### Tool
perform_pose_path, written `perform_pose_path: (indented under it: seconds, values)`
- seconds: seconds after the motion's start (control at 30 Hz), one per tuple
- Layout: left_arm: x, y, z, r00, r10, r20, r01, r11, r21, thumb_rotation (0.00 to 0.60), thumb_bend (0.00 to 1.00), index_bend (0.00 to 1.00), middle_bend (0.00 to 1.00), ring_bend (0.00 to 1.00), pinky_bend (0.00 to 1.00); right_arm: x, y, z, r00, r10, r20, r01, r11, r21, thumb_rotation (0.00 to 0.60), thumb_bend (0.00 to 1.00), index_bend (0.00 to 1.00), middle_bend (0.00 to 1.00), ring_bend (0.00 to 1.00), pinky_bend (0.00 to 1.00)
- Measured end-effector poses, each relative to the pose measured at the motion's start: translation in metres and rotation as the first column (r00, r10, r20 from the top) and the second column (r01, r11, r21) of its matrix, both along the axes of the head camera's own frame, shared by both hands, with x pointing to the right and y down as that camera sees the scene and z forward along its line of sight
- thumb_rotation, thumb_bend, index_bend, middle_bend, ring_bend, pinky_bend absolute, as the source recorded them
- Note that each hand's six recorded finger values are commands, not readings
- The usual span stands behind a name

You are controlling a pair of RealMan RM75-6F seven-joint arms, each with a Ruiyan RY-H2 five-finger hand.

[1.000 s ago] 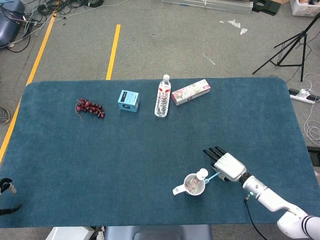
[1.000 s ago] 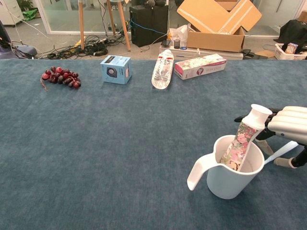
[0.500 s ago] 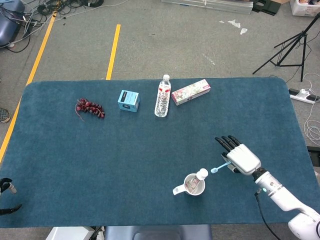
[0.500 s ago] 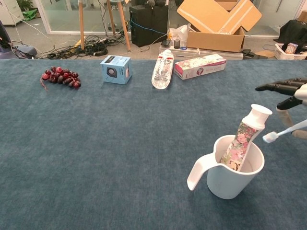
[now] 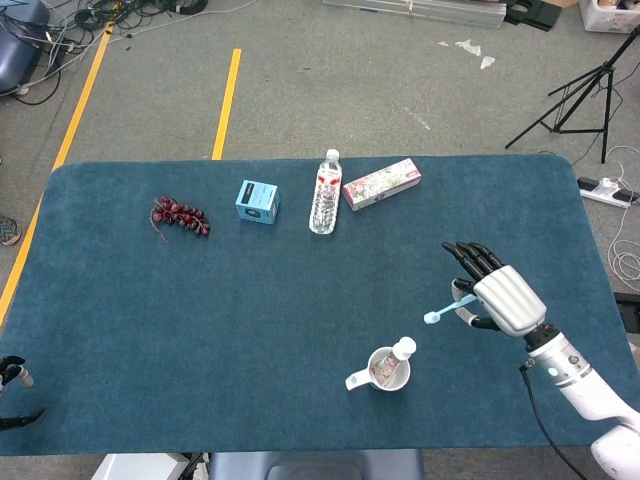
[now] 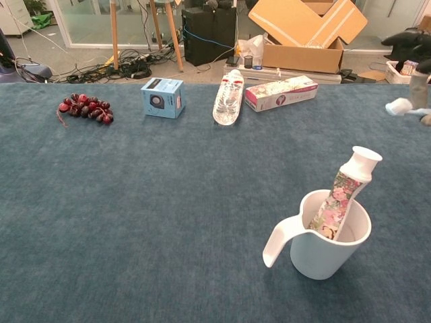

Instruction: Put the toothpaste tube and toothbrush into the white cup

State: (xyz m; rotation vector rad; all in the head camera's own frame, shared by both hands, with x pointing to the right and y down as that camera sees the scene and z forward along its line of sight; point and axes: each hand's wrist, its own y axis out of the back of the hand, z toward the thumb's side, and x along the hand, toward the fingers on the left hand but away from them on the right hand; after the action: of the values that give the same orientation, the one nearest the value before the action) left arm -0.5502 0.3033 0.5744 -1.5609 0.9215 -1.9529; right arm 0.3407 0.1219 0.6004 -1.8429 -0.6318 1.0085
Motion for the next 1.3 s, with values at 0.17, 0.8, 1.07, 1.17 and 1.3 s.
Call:
perform_pose_path:
  seconds: [0.17,0.8,1.07,1.17,1.3]
  values:
    - [0.000,0.000,0.000,1.000,0.000,0.000,0.000,1.000,-0.001,0.600,0.00,0.49,0.27,0.21,0.29,-0.012,-0.006,-0.015,0.988,0.030,0.153,-0.026,0.999,-0.024,0.600,0.28,0.65,0.03,0.00,0.11]
    - [0.001,0.000,-0.001,1.000,0.000,-0.008,0.000,1.000,0.002,0.600,0.00,0.49,0.27,0.21,0.29,-0.084,-0.004,-0.047,0.741,0.091,0.665,0.086,0.970,-0.228,0.600,0.28,0.65,0.04,0.00,0.11]
    - [0.000,0.000,-0.001,1.000,0.002,-0.010,-0.002,1.000,0.003,0.600,0.00,0.49,0.27,0.21,0.29,-0.110,0.004,-0.046,0.654,0.119,0.748,0.163,0.943,-0.292,0.600,0.28,0.65,0.04,0.00,0.11]
    - [0.000,0.000,-0.002,1.000,0.000,-0.011,0.000,1.000,0.005,0.600,0.00,0.49,0.27,0.21,0.29,-0.120,0.008,-0.043,0.630,0.139,0.764,0.197,0.923,-0.330,0.600,0.28,0.65,0.04,0.00,0.11]
    - [-0.001,0.000,-0.002,1.000,-0.001,-0.011,0.001,1.000,0.005,0.600,0.00,0.49,0.27,0.21,0.29,-0.129,0.015,-0.035,0.612,0.172,0.772,0.232,0.894,-0.383,0.600,0.28,0.65,0.04,0.00,0.11]
